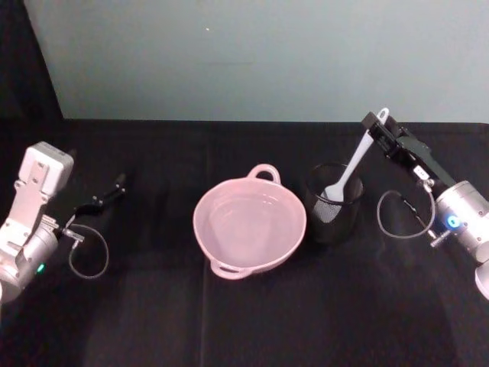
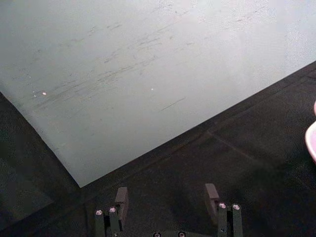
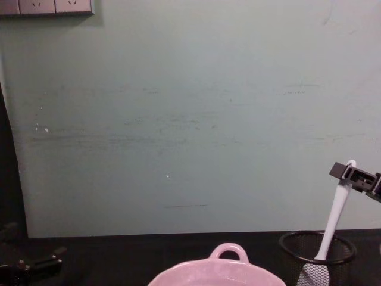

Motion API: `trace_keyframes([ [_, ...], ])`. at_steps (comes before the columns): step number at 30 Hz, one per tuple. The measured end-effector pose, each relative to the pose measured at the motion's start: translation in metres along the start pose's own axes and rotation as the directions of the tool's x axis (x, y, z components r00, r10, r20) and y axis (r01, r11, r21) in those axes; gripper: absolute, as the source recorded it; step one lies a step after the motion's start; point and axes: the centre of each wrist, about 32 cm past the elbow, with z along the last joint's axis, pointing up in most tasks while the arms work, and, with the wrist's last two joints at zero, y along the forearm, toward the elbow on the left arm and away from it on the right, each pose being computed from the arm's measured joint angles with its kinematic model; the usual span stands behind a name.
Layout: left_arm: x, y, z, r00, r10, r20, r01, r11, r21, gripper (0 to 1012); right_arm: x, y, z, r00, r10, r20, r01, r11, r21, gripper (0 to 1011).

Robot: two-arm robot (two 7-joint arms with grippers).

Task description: Use the one hand to pick up the spoon and stir the clear water in the bowl.

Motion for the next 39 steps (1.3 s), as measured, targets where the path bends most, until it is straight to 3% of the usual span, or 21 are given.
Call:
trace_keyframes([
  [12, 0.0, 0.0, 0.0, 1.0, 0.0, 0.0, 0.0, 1.0, 0.0, 1011, -0.002, 0.005, 0.002, 1.0, 0.018, 0.007, -0.018, 1.0, -0.014, 286],
  [15, 0.0, 0.0, 0.0, 1.0, 0.0, 0.0, 0.0, 1.0, 0.0, 1011, -0.003, 0.005, 0.006, 0.999, 0.024, 0.024, -0.023, 1.0, -0.018, 150],
  [25, 0.0, 0.0, 0.0, 1.0, 0.0, 0.0, 0.0, 1.0, 0.0, 1011, -0.009, 0.006, 0.015, 0.995, 0.03, 0.097, -0.027, 0.999, -0.032, 109],
  [27, 0.0, 0.0, 0.0, 1.0, 0.0, 0.0, 0.0, 1.0, 0.0, 1011, -0.012, 0.006, 0.018, 0.991, 0.029, 0.131, -0.024, 0.999, -0.039, 109],
  [31, 0.0, 0.0, 0.0, 1.0, 0.0, 0.0, 0.0, 1.0, 0.0, 1011, -0.021, 0.007, 0.028, 0.974, 0.047, 0.223, -0.034, 0.998, -0.061, 109],
  [35, 0.0, 0.0, 0.0, 1.0, 0.0, 0.0, 0.0, 1.0, 0.0, 1011, -0.035, 0.009, 0.045, 0.945, 0.097, 0.314, -0.073, 0.994, -0.086, 109],
  [39, 0.0, 0.0, 0.0, 1.0, 0.0, 0.0, 0.0, 1.0, 0.0, 1011, -0.048, 0.013, 0.065, 0.921, 0.16, 0.354, -0.126, 0.985, -0.117, 109],
])
